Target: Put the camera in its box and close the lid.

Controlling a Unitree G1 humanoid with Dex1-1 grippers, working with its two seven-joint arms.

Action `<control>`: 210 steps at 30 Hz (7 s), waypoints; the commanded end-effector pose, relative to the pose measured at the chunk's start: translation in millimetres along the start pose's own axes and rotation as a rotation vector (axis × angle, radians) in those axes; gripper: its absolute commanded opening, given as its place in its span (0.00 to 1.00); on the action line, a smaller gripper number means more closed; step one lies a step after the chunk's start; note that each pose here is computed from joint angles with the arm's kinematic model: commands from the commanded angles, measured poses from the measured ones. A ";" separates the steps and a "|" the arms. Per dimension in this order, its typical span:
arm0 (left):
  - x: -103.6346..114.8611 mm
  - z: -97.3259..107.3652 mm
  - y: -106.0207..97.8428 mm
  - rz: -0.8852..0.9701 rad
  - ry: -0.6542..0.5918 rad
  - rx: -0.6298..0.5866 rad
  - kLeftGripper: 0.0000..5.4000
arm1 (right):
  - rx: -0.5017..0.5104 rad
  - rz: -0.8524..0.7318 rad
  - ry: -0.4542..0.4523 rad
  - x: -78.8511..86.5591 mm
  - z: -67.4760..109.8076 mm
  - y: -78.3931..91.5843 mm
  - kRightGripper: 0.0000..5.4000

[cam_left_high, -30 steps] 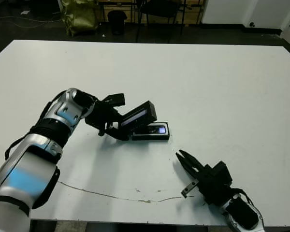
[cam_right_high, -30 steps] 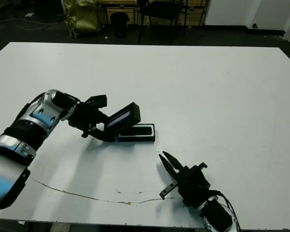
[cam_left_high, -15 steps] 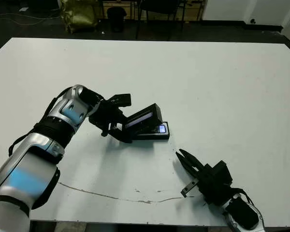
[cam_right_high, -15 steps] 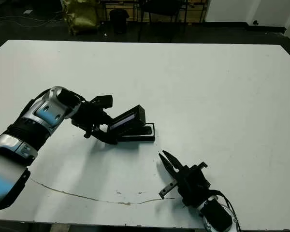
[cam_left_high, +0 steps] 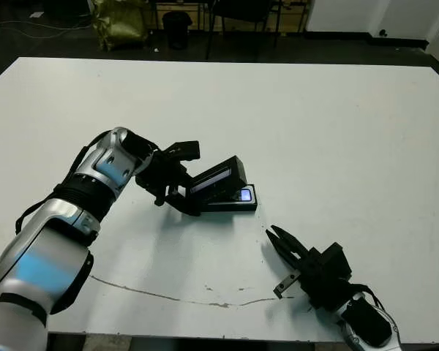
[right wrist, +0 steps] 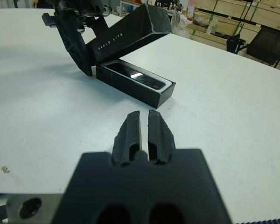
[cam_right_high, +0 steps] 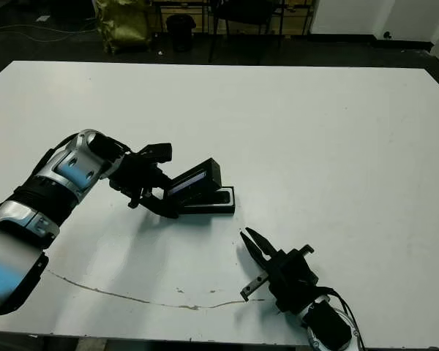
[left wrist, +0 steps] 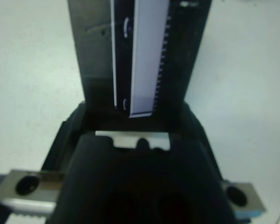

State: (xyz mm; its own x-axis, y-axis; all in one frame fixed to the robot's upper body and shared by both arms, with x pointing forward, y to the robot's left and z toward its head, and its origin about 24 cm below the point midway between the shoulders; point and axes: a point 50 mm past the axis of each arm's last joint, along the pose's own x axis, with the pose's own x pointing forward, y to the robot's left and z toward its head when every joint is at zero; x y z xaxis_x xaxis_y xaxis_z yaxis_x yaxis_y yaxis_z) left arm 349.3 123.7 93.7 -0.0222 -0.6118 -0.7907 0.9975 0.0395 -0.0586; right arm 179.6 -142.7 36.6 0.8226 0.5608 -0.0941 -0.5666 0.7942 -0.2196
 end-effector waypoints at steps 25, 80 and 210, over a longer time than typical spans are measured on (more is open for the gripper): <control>63.3 17.9 -12.8 -0.122 0.090 0.055 0.44 | 0.011 -0.001 0.059 -5.0 -7.5 0.0 0.00; 47.3 -65.0 -20.0 0.025 -0.024 -0.036 1.00 | -0.011 0.015 0.034 -4.3 -16.0 1.9 0.00; -83.2 -43.7 -104.2 1.088 -1.313 -0.663 0.00 | 0.034 -0.206 -0.328 -2.3 49.2 -43.9 0.00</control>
State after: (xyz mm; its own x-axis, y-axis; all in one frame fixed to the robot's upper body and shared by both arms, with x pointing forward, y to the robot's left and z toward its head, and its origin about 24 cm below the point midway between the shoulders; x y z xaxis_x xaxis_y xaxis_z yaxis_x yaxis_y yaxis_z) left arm 249.0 195.6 142.2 0.9187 -0.2758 0.2829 0.3729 0.8420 -0.3899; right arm 198.1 -162.8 88.4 0.8620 0.4309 0.2668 -0.4025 0.9020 -0.1564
